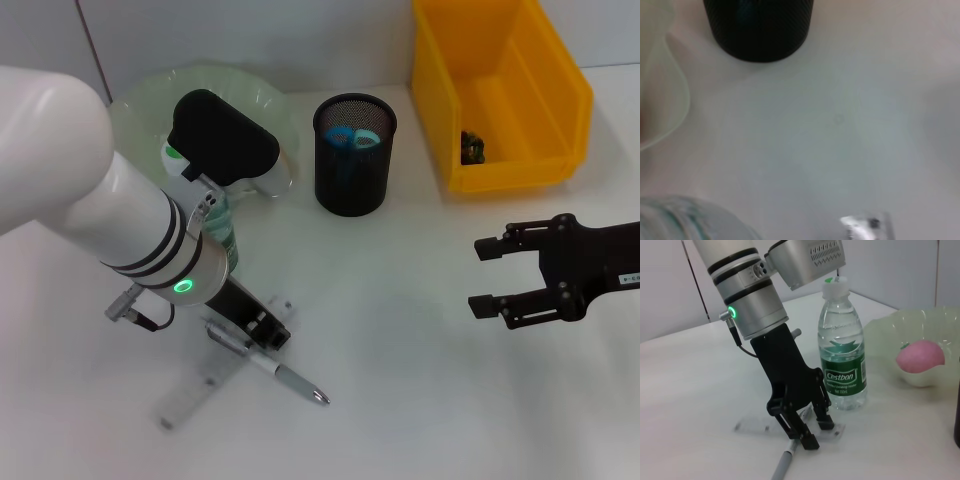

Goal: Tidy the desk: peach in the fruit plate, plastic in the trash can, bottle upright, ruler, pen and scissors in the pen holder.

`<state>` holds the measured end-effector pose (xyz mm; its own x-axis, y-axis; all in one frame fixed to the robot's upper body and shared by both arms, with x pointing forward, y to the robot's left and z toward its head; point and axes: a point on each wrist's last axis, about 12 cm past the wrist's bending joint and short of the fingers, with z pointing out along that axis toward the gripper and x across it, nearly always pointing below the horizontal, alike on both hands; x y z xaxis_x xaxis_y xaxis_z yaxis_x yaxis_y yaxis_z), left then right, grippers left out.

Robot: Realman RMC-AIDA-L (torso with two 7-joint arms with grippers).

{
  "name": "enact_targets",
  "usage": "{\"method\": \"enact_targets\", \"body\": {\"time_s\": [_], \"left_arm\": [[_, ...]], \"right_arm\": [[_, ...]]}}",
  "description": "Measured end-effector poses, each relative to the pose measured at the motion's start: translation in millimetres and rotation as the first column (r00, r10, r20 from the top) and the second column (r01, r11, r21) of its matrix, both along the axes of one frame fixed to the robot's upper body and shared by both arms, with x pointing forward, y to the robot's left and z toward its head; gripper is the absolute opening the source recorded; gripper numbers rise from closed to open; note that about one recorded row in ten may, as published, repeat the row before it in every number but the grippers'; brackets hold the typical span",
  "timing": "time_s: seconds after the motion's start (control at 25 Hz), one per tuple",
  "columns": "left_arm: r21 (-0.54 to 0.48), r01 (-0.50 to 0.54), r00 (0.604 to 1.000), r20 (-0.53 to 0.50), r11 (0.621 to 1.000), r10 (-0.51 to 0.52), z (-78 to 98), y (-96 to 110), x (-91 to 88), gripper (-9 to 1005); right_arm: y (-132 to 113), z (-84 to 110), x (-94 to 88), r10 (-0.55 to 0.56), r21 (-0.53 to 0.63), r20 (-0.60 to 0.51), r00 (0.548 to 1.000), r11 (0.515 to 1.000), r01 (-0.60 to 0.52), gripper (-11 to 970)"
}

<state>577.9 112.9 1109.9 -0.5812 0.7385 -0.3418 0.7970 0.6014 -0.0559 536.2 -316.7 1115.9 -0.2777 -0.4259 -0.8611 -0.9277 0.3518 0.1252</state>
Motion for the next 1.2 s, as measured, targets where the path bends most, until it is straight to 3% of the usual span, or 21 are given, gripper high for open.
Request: {"method": "enact_targets", "body": {"time_s": [0.36, 0.56, 0.6, 0.72, 0.76, 0.8, 0.92, 1.0, 1.2], "left_arm": [[-0.022, 0.018, 1.0, 0.002, 1.0, -0.018, 9.9, -3.9, -3.0, 388], [-0.136, -0.005, 1.0, -0.006, 0.991, 0.004, 33.8, -3.0, -5.0, 390], [-0.232, -0.038, 0.999, -0.008, 0.972, 0.037, 49.0, 2.3, -4.7, 391], [-0.293, -0.051, 0.999, -0.001, 0.955, 0.053, 58.1, 7.7, -5.8, 393], [-0.336, -0.054, 0.998, 0.009, 0.94, 0.061, 65.1, 11.2, -6.9, 393], [-0.443, -0.052, 0.997, 0.028, 0.895, 0.072, 79.5, 21.0, -11.0, 394], [-0.571, -0.035, 0.995, 0.059, 0.82, 0.084, 92.3, 36.0, -16.8, 396], [-0.638, -0.021, 0.993, 0.077, 0.77, 0.092, 95.7, 44.8, -20.6, 397], [-0.801, 0.086, 0.982, 0.169, 0.592, 0.086, 101.4, 63.7, -32.0, 400]], "right_arm": [[0.3, 0.2, 0.2, 0.0, 0.002, 0.001, 1.0, 1.0, 0.0, 771], [0.8, 1.4, 0.5, 0.003, 0.005, 0.005, 1.0, 1.0, -0.003, 770], [0.8, 1.7, 0.5, 0.004, 0.006, 0.005, 1.0, 1.0, -0.004, 770], [0.5, 2.6, 0.5, 0.005, 0.008, 0.008, 1.0, 1.0, -0.005, 770], [0.2, 2.9, 0.5, 0.004, 0.009, 0.009, 1.0, 1.0, -0.004, 770], [0.0, 3.1, 0.6, 0.003, 0.009, 0.01, 1.0, 1.0, -0.003, 770], [-1.6, 3.2, -0.1, -0.005, 0.014, 0.011, 1.0, 1.0, 0.005, 770], [-2.9, 3.2, -0.4, -0.013, 0.018, 0.013, 1.0, 1.0, 0.013, 770], [-2.8, 2.6, 0.0, -0.021, 0.023, 0.013, 1.0, 1.0, 0.021, 770]]}}
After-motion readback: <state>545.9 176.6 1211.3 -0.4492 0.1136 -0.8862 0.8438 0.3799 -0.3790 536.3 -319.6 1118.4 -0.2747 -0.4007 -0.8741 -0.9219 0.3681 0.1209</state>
